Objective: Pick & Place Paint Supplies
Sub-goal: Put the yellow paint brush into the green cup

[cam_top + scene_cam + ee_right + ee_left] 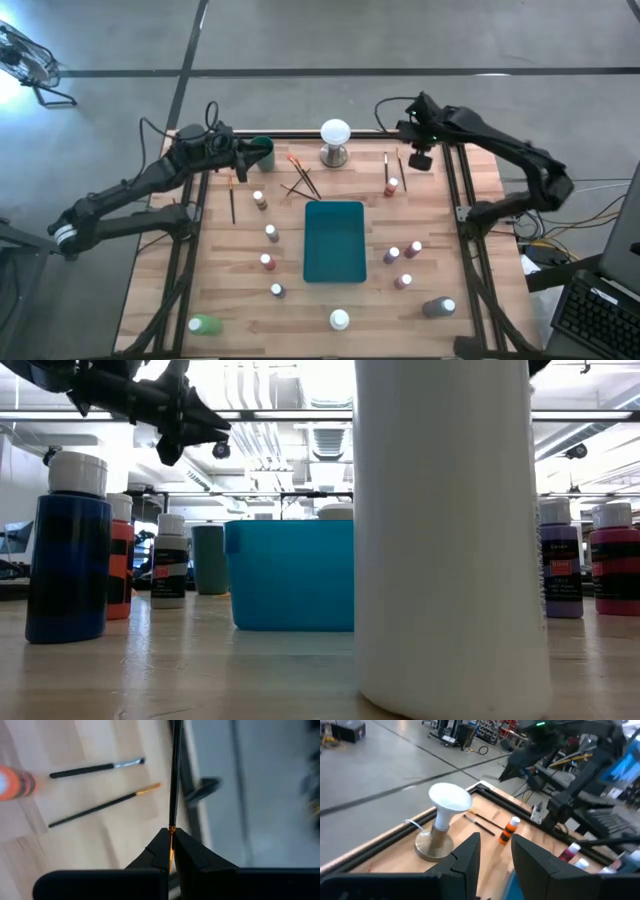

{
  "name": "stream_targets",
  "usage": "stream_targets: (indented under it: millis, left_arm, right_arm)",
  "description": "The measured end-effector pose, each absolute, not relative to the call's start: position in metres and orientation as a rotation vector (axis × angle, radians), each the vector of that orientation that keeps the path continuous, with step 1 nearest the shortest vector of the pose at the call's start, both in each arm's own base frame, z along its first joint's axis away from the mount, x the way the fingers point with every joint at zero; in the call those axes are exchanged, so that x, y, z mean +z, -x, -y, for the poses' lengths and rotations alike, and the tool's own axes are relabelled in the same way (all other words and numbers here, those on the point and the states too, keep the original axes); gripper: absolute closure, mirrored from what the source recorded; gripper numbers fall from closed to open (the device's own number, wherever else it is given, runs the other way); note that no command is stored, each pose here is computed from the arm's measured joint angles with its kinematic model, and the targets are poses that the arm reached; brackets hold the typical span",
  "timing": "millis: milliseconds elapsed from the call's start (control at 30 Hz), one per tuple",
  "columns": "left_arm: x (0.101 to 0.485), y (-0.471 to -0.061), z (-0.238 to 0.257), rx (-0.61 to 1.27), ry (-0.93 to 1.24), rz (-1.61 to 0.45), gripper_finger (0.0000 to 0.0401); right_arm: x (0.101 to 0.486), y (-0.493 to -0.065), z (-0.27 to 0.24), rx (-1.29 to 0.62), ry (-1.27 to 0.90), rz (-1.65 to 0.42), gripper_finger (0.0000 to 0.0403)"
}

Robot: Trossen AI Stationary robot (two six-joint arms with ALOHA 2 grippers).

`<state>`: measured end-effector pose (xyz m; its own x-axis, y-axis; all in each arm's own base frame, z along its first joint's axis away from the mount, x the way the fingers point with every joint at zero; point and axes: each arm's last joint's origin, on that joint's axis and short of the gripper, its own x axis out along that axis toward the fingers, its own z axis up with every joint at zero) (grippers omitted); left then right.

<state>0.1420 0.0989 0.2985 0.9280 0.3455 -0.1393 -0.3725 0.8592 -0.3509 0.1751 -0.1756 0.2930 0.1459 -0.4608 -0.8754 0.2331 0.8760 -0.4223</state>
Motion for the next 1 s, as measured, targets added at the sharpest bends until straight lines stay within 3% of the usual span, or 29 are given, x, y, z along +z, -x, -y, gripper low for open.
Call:
stream_targets:
  millis: [267, 500, 733, 1000]
  left_arm:
    - [0.330, -0.140, -0.095, 0.320, 0.490, -0.054, 0.0285]
    - [0.357, -0.151, -0.098, 0.149, 0.636, -0.092, 0.0248]
    - [0.363, -0.176, -0.112, 0.024, 0.774, -0.204, 0.0189]
    - [0.364, -0.206, -0.132, -0.073, 0.908, -0.276, 0.0181]
  right_arm:
    - [0.343, -0.183, 0.105, -0.469, 0.556, -1.190, 0.0394]
    - [0.346, -0.207, 0.050, -0.520, 0.958, -1.188, 0.0394]
    - [0.348, -0.224, 0.010, -0.521, 1.174, -1.100, 0.0394]
    - [0.348, -0.234, -0.014, -0.560, 1.348, -1.080, 0.0394]
